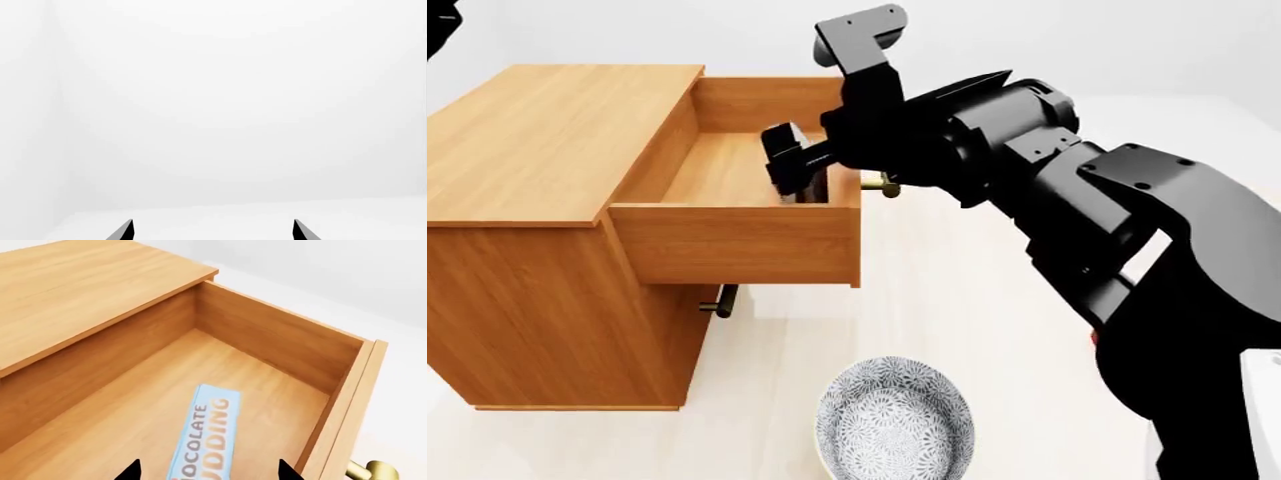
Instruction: Put the chocolate pudding in the top drawer of the cabinet and close it.
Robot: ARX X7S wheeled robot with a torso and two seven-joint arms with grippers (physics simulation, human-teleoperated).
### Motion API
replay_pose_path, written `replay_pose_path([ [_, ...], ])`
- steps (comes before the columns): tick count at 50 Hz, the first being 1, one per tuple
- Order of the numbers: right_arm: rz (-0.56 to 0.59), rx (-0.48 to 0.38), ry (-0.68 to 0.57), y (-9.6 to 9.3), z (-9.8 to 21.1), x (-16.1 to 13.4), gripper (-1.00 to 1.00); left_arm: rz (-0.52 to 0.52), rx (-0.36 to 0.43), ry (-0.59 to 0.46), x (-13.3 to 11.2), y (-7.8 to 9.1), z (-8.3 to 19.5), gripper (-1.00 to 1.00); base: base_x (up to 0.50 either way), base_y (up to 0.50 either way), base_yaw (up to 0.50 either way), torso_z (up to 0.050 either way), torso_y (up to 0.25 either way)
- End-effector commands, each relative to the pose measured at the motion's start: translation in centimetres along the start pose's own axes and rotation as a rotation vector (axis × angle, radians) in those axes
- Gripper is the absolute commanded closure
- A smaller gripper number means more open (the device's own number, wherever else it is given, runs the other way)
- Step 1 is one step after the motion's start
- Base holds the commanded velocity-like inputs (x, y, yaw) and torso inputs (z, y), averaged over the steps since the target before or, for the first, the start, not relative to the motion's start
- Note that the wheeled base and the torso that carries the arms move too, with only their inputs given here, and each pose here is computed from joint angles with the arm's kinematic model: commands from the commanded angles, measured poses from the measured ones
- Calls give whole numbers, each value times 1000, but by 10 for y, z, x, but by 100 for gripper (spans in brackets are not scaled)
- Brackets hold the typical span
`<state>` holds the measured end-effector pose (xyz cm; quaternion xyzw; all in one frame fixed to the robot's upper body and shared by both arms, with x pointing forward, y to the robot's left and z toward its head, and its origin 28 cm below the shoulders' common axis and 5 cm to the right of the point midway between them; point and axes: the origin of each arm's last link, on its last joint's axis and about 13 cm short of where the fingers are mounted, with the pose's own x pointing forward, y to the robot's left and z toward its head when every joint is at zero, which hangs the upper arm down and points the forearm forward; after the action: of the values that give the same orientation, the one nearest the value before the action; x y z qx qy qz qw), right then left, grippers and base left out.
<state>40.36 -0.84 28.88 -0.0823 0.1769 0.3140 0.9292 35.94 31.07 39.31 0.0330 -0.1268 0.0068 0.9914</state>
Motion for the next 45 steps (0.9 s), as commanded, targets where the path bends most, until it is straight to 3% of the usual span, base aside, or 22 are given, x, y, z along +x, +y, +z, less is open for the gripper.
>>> replay_pose_path([
  [1, -38, -6, -36, -5, 16, -8, -100, -3, 0, -2, -2, 0, 2, -100, 0, 0, 0, 0, 0],
  [21, -80, 8, -139, -16, 51, -30, -100, -11, 0, 2, -2, -4, -2, -100, 0, 0, 0, 0, 0],
  [31, -176, 46, -201, -38, 68, -50, -100, -34, -6, 4, -9, -8, -2, -100, 0, 0, 0, 0, 0],
  [45, -311, 99, -220, -73, 66, -75, -100, -100, -5, 30, -2, -25, -12, -100, 0, 0, 0, 0, 0],
])
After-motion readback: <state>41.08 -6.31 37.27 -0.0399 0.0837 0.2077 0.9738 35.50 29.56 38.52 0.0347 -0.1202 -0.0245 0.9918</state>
